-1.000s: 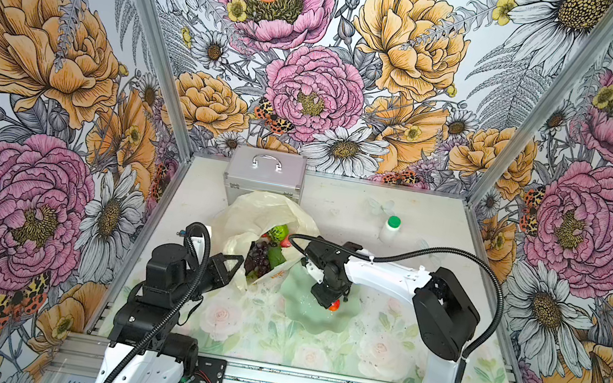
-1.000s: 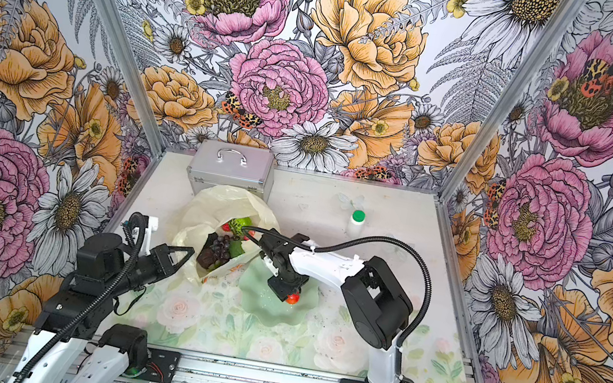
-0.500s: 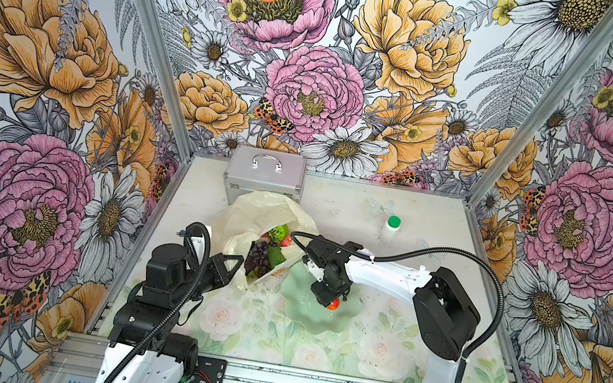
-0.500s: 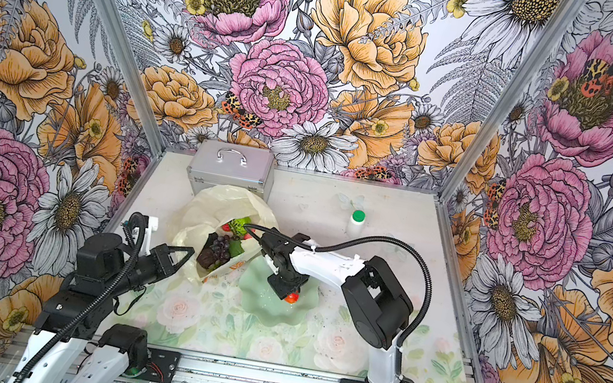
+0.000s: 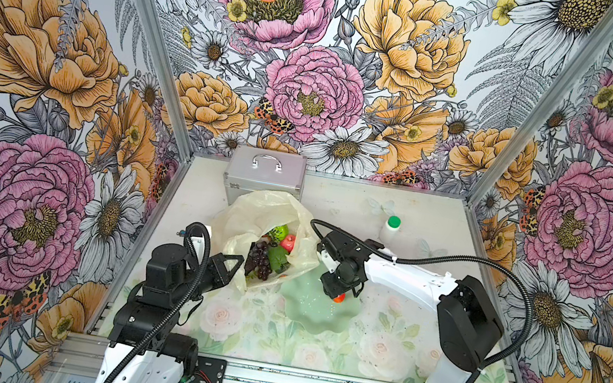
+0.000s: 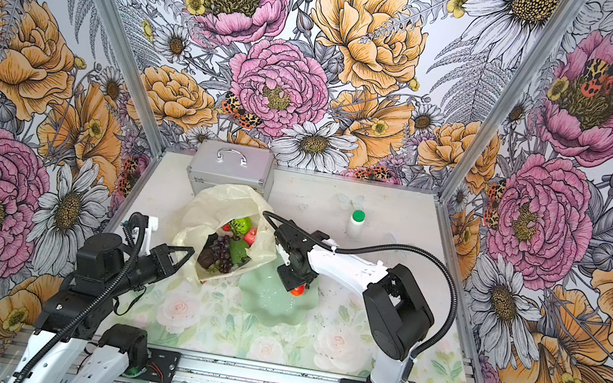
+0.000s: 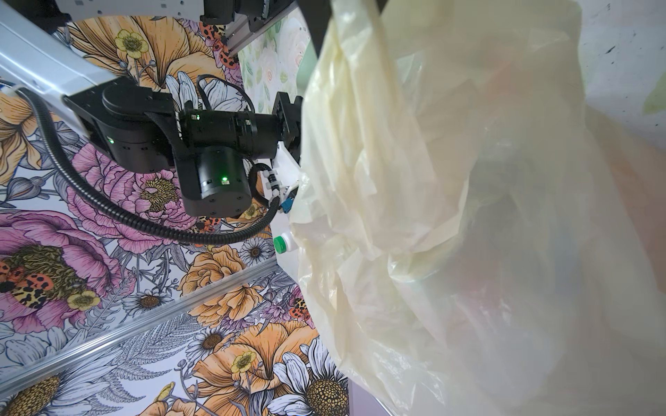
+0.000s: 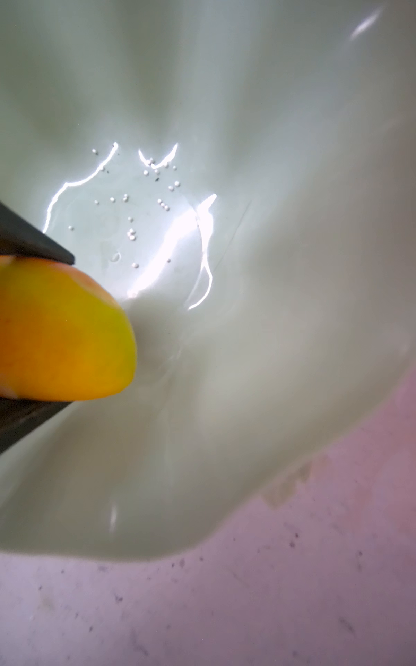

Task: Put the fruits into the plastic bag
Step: 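Lift the mango with the right gripper away from the plate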

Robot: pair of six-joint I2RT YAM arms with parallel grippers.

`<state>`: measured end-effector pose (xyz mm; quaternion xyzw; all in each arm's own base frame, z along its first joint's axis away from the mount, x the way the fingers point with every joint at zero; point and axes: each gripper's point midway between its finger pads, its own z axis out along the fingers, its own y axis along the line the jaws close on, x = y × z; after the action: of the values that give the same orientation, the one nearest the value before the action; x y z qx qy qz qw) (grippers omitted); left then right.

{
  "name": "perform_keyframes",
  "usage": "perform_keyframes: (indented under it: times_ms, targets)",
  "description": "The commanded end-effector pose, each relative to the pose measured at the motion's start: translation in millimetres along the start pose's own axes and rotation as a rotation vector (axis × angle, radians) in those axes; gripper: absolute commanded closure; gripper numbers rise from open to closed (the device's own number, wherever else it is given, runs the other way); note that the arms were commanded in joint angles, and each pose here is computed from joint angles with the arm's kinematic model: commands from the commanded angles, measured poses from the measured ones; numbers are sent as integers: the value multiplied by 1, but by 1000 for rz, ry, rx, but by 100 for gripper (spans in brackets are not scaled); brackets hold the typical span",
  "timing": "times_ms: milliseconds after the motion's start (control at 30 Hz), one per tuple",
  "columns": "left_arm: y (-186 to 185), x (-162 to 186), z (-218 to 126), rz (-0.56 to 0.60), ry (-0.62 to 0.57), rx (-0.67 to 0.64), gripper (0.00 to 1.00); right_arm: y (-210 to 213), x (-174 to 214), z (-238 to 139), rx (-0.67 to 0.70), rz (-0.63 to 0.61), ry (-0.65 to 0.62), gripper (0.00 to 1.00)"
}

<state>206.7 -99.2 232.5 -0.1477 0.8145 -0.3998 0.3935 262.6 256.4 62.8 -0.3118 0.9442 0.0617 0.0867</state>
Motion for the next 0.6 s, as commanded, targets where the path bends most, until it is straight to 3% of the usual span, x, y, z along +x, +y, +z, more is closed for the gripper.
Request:
perform_keyframes:
  times_ms: [0, 567]
  targets:
    - [0, -2, 0, 17, -19, 6, 100, -4, -7, -17, -17, 46, -71, 57]
    - [-1, 0, 0, 21, -16, 11, 100, -27, -16, -86, -62, 185, -267, 58]
